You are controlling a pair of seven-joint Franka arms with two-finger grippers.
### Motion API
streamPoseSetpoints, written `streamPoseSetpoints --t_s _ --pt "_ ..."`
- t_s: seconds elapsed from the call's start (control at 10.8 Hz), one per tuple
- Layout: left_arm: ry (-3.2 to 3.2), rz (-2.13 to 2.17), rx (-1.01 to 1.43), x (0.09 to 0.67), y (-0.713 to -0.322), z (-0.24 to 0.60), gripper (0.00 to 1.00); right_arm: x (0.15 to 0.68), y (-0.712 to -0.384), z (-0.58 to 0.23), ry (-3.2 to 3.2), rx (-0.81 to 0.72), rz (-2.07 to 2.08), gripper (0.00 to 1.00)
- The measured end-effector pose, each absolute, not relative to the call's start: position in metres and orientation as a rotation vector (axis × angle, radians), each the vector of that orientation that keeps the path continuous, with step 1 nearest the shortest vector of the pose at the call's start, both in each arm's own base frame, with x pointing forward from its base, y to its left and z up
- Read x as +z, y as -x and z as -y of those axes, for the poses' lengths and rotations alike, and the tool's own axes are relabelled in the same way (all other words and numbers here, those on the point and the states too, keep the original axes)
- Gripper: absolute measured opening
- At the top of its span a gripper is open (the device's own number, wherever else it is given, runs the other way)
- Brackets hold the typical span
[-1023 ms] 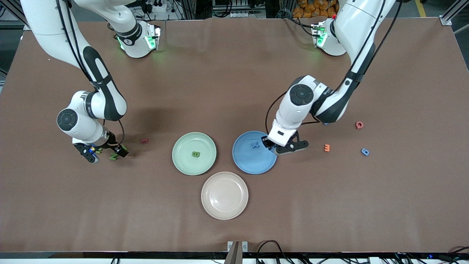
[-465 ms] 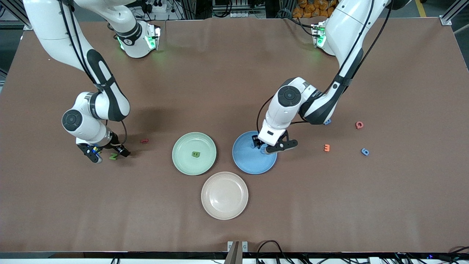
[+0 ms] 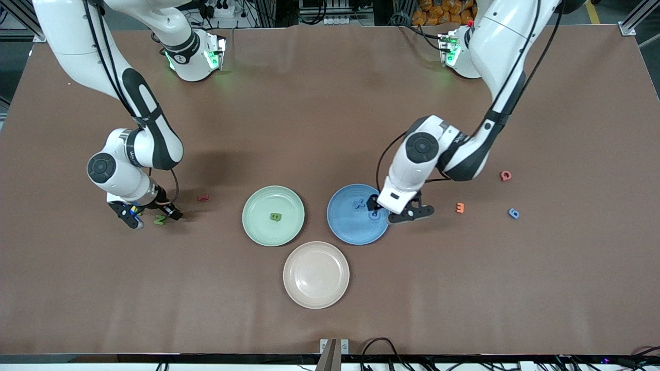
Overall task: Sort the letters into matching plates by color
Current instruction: 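Grasp the green P with the right gripper while the left gripper reaches g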
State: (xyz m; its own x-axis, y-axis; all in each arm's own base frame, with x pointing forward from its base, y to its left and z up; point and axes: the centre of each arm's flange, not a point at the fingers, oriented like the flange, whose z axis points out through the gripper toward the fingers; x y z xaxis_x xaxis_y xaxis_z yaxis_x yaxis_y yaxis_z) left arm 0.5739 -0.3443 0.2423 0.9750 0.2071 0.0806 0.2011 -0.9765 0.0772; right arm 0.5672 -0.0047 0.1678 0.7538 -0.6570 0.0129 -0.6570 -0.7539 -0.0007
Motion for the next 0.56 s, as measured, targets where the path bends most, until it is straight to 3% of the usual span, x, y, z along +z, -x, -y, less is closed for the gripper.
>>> streamPoseSetpoints --t_s 0.28,0.56 --pt "-3.129 -0.214 0.067 0.250 -0.601 0.278 1.00 0.169 -0.566 0.004 -2.940 0.027 1.100 0.69" --pt "-3.156 -0.122 0.025 0.244 -0.610 0.225 1.00 0.172 -0.566 0.004 -2.943 0.035 1.102 0.54"
